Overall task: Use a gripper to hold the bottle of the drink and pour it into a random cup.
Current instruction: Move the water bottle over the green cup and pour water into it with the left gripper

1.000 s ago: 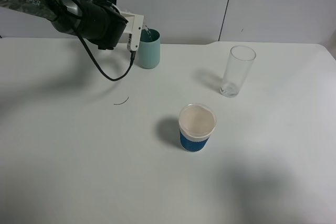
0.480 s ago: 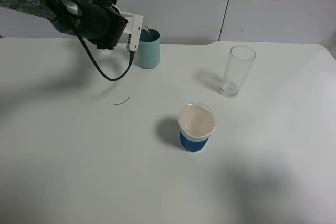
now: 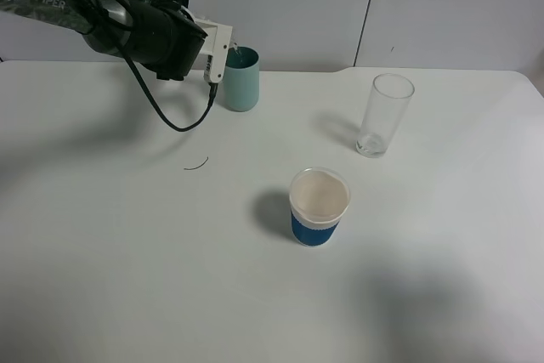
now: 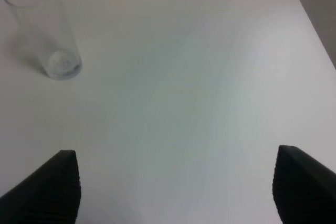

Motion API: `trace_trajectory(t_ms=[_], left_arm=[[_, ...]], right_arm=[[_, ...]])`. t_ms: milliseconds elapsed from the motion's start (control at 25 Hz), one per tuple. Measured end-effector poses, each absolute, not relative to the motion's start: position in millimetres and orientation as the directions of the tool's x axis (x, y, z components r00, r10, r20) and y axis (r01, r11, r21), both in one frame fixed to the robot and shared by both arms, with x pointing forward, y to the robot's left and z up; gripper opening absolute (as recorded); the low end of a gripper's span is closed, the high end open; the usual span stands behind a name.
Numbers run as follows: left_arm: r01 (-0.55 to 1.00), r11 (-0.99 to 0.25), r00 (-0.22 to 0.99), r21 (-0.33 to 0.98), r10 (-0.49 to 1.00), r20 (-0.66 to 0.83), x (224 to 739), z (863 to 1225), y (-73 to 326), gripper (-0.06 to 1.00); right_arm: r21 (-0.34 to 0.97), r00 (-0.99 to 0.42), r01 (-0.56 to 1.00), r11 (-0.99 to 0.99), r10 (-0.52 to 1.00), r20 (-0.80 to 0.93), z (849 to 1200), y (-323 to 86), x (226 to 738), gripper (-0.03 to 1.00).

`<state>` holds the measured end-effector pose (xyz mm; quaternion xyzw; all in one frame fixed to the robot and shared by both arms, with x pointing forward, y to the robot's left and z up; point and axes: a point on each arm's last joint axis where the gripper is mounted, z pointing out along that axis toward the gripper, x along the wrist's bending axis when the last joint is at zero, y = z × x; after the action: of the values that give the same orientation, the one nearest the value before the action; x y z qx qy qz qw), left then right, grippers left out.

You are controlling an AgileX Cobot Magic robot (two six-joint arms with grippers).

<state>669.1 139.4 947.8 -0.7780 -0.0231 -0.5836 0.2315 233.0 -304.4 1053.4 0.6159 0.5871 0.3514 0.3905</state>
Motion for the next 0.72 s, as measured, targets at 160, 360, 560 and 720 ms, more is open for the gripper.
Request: trace_trajectory(t_ms=[160,360,560,720], left_arm=[[0.301,-0.890,0.314,-0.341,-0.246,0.917,669.4,948.4,139.0,0.55],[0.302,-0.886,0.308,-0.350,-0.257,0.916,669.6,949.3,139.2,0.55],[0.299,-0.884,0.308,-0.358,-0.266,0.914,669.7,949.6,139.1,0.55],[0.292,-0.880,0.307,-0.374,-0.285,0.908,669.9,950.1,138.8,0.55]], right_arm=[[0.894,0.064,0.449,-0.006,0.998,-0.026,1053.4,-304.4,233.0,0.75],[0.894,0.064,0.449,-0.006,0.998,-0.026,1053.4,-304.4,233.0,0.75],[0.894,0.064,0.449,-0.006,0.998,-0.026,1053.4,-304.4,233.0,0.75],[0.894,0.064,0.449,-0.006,0.998,-0.026,1053.4,-304.4,233.0,0.75]])
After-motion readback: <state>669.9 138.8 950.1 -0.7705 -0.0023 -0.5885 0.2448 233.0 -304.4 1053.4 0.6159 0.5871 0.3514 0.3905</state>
